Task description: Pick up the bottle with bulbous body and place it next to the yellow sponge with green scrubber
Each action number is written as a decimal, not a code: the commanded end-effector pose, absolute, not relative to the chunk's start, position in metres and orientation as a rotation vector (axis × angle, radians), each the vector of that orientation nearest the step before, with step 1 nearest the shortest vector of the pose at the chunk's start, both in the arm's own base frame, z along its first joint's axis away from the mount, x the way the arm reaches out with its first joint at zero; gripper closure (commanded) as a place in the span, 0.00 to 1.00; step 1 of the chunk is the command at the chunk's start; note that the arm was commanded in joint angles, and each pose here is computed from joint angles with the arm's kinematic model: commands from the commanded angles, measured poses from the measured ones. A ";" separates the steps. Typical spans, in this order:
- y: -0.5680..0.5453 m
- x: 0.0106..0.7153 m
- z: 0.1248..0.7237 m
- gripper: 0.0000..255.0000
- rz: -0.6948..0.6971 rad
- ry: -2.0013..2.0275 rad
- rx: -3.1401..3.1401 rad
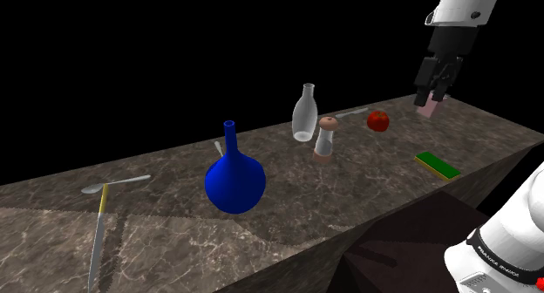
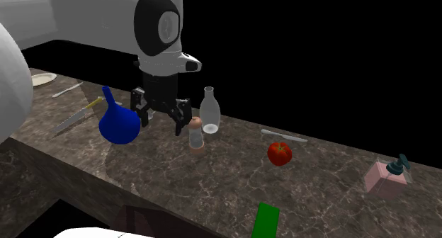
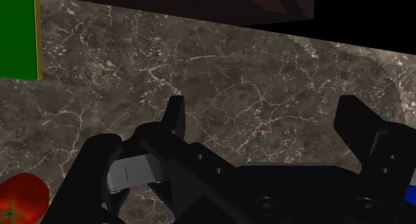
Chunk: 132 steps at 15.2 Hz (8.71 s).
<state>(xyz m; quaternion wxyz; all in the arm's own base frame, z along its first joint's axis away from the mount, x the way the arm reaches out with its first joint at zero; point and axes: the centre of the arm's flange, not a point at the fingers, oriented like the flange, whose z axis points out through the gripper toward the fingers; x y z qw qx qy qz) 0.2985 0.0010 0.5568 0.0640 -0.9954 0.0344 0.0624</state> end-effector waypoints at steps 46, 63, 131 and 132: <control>-0.016 0.705 0.421 0.00 0.052 -0.025 -3.147; -0.016 0.705 0.436 1.00 0.052 -0.025 -3.147; -0.139 0.308 0.657 1.00 0.052 -0.025 -3.147; -0.139 0.308 0.652 1.00 0.052 -0.025 -3.147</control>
